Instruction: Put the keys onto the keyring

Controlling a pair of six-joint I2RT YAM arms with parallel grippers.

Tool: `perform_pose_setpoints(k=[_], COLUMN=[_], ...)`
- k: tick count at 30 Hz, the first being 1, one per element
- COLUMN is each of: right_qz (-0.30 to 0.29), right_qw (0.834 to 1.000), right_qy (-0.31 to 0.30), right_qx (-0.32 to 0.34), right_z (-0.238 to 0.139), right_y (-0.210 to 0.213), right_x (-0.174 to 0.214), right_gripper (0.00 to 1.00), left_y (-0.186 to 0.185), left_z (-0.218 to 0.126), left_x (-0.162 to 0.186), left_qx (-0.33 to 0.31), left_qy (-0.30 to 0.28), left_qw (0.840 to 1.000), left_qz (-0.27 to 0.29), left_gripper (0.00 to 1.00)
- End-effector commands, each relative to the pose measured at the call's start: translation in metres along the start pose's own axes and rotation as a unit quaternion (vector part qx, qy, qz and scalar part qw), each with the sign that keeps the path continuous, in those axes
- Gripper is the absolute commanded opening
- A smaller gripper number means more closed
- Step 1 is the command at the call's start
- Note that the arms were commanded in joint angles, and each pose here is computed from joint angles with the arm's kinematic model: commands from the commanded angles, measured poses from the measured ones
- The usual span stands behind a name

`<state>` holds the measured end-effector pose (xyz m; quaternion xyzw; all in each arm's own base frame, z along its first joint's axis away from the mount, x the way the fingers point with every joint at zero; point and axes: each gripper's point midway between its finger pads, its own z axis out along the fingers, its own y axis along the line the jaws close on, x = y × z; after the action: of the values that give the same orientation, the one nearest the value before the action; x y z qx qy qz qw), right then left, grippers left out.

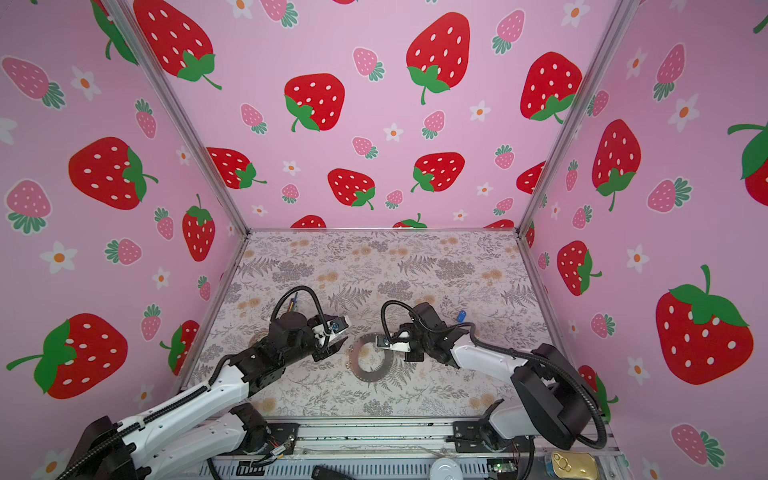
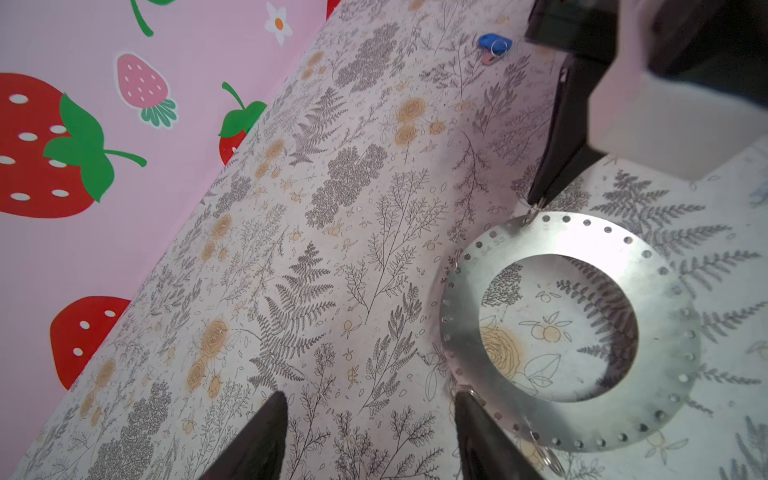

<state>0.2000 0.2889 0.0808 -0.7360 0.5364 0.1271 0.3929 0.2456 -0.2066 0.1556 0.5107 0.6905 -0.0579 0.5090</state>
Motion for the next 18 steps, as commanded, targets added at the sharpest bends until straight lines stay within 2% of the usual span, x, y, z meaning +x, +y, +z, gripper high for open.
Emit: perform_pose_setpoints(k=[1, 5, 10, 18], right_qz=[-0.071, -0.084, -0.062, -0.045], right_qw=[0.995, 0.991, 0.99, 0.984], right_qy=[-0.066, -0.103, -0.12, -0.166], right_qx=[0.013, -0.005, -0.032, -0.05], right_z=[-0.015, -0.029, -0.035, -0.051], right_y=[-0.004, -0.002, 0.0, 0.003], right_x=[-0.031, -0.052, -0.065, -0.085], right_gripper=[0.0, 0.0, 0.0, 0.0], left_y=[-0.006, -0.035, -0.046, -0.052], left_z=[-0.016, -0.039, -0.046, -0.043], left_x=[-0.04, -0.067, -0.068, -0.071], left_qx=[0.021, 0.076, 0.091, 0.114], left_qy=[-0.098, -0.186, -0.18, -0.169], left_qw=[0.995, 0.977, 0.975, 0.976], left_qz=[0.002, 0.073, 0.09, 0.08], left_gripper=[0.62, 0.51, 0.48, 0.44])
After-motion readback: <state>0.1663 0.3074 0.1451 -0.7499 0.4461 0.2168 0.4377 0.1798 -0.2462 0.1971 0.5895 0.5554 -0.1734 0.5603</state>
